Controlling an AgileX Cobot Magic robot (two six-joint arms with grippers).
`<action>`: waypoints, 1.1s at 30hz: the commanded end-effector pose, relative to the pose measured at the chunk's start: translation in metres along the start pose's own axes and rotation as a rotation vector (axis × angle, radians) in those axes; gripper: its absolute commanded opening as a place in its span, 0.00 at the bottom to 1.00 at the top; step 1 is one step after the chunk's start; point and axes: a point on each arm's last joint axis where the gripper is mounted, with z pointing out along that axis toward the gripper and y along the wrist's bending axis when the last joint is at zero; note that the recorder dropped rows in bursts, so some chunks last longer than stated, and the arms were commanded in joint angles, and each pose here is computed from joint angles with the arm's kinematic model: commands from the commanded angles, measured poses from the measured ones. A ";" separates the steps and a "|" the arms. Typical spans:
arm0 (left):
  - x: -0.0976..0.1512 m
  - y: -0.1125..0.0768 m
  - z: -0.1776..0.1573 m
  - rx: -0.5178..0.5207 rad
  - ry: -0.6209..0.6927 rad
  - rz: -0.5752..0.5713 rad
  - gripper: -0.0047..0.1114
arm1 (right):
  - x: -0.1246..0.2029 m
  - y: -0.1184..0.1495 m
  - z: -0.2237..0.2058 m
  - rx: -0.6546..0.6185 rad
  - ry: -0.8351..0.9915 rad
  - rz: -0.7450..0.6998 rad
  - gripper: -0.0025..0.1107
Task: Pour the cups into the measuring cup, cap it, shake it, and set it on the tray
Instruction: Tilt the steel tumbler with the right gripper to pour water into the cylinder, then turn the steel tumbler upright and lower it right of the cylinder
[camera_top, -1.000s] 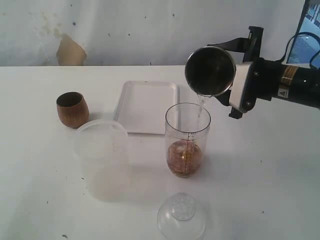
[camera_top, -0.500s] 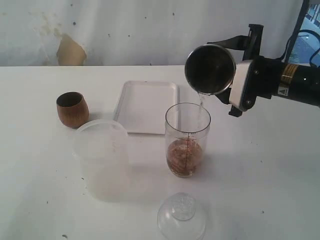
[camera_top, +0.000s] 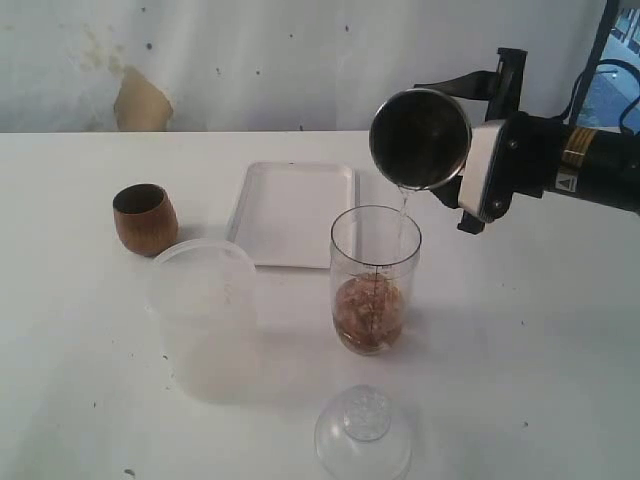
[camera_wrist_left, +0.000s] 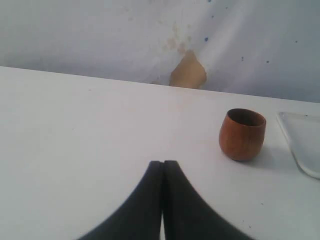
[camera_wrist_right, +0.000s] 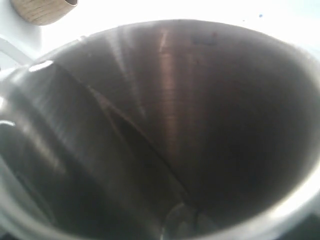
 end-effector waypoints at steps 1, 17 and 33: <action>0.001 0.000 0.000 0.001 -0.006 -0.013 0.04 | -0.006 -0.010 0.000 0.057 -0.047 -0.012 0.02; 0.001 0.000 0.000 0.001 -0.006 -0.013 0.04 | 0.009 -0.024 -0.002 0.273 -0.018 0.807 0.02; 0.001 0.000 0.000 0.001 -0.006 -0.013 0.04 | 0.117 0.046 0.052 0.286 0.188 1.267 0.02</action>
